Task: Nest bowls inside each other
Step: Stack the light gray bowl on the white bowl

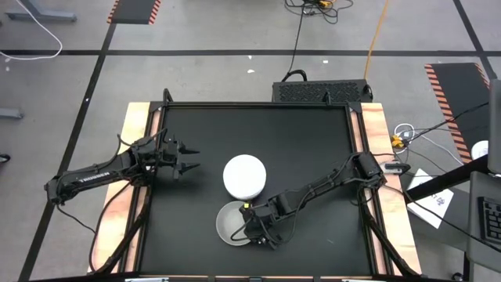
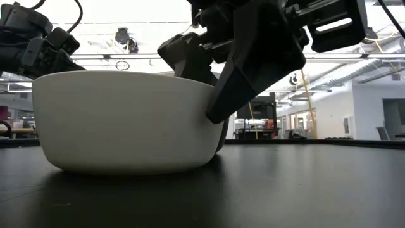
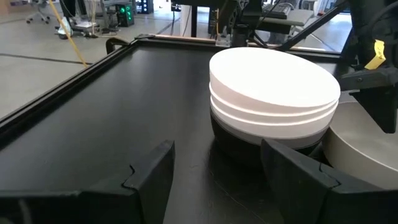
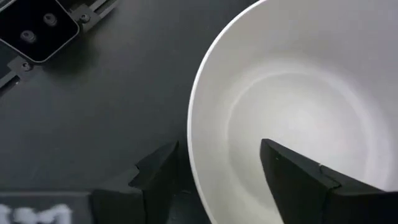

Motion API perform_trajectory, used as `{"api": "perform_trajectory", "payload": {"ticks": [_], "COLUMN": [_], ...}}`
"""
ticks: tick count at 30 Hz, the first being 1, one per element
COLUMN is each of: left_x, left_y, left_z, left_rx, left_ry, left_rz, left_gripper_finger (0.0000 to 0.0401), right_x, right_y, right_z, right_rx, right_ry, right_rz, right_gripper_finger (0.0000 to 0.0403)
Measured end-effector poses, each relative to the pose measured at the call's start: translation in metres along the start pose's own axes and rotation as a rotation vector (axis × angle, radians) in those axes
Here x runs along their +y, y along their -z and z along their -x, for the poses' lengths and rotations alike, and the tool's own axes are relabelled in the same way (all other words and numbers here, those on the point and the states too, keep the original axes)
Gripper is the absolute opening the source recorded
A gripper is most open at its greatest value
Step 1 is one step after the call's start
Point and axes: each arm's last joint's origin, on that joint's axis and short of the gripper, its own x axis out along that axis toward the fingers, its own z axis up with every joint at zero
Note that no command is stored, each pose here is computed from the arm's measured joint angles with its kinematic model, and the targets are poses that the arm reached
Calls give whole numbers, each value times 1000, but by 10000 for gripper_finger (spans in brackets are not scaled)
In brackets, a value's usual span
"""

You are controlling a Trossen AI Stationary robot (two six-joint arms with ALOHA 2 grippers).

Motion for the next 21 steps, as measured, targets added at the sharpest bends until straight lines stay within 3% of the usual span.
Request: {"api": "perform_trajectory", "payload": {"ticks": [13, 21], "left_x": [0, 0], "left_y": [0, 0], "left_z": [0, 0], "left_rx": [0, 0], "left_ry": [1, 0], "left_rz": [-5, -9], "left_gripper_finger": [239, 239], "right_x": [0, 3], "right_y": [-2, -4], "right_z": [0, 2], "right_rx": [-25, -22], "right_ry": [-1, 3], "right_rz": [24, 69], "right_gripper_finger": [18, 3]}}
